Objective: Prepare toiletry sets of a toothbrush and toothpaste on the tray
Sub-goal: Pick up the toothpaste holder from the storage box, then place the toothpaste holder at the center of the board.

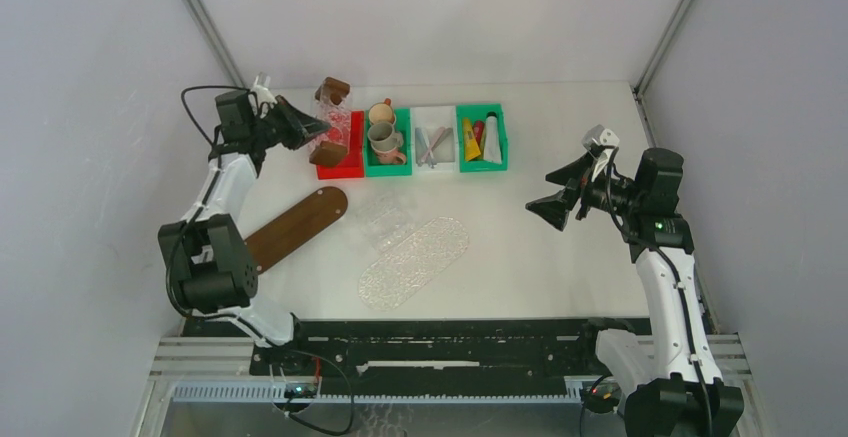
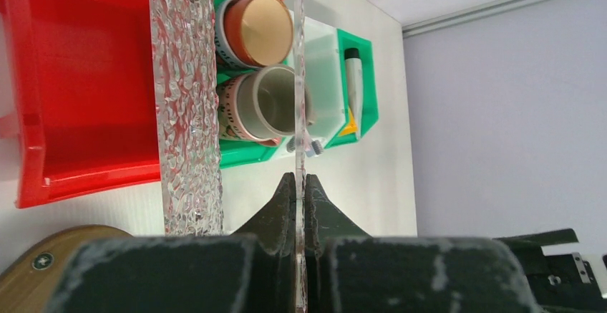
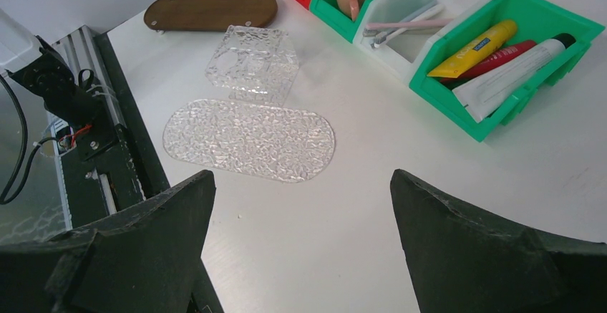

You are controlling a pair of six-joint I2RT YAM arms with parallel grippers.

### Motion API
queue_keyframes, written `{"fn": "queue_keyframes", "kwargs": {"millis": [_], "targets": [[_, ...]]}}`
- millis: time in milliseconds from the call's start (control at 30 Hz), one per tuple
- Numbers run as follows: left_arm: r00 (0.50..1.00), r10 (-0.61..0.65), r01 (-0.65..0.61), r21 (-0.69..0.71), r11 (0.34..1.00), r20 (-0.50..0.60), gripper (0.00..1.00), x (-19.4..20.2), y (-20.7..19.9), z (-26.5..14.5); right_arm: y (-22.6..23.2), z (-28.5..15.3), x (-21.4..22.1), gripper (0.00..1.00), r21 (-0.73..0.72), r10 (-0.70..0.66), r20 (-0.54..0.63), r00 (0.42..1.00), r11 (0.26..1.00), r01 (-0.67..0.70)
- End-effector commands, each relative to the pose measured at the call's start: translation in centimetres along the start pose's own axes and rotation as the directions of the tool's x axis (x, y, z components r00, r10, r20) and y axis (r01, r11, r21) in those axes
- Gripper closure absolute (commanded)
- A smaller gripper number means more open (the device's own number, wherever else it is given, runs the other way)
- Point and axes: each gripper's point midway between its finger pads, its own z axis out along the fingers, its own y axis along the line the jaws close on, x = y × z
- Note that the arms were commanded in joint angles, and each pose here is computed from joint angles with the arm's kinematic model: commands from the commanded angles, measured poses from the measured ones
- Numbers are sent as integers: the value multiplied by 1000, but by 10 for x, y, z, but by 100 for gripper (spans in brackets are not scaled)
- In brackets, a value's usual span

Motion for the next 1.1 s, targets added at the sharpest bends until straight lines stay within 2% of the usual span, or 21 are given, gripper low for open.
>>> {"fn": "queue_keyframes", "kwargs": {"millis": [0, 367, 833, 1067], "targets": [[991, 93, -108, 149, 983, 101, 100, -14, -58, -32, 4, 0, -4, 0, -11, -43, 9, 999, 999, 43], [984, 140, -167, 280, 945, 113, 100, 23, -112, -64, 9, 0, -3, 0, -42, -44, 12, 999, 998, 44], [966, 216, -257, 461, 849, 141, 100, 94, -186, -100, 21, -2, -2, 0, -130, -40, 26, 999, 991, 43], [968, 194, -250, 546, 800, 159, 100, 128, -218, -112, 26, -2, -3, 0, -161, -24, 34, 999, 986, 30]]}}
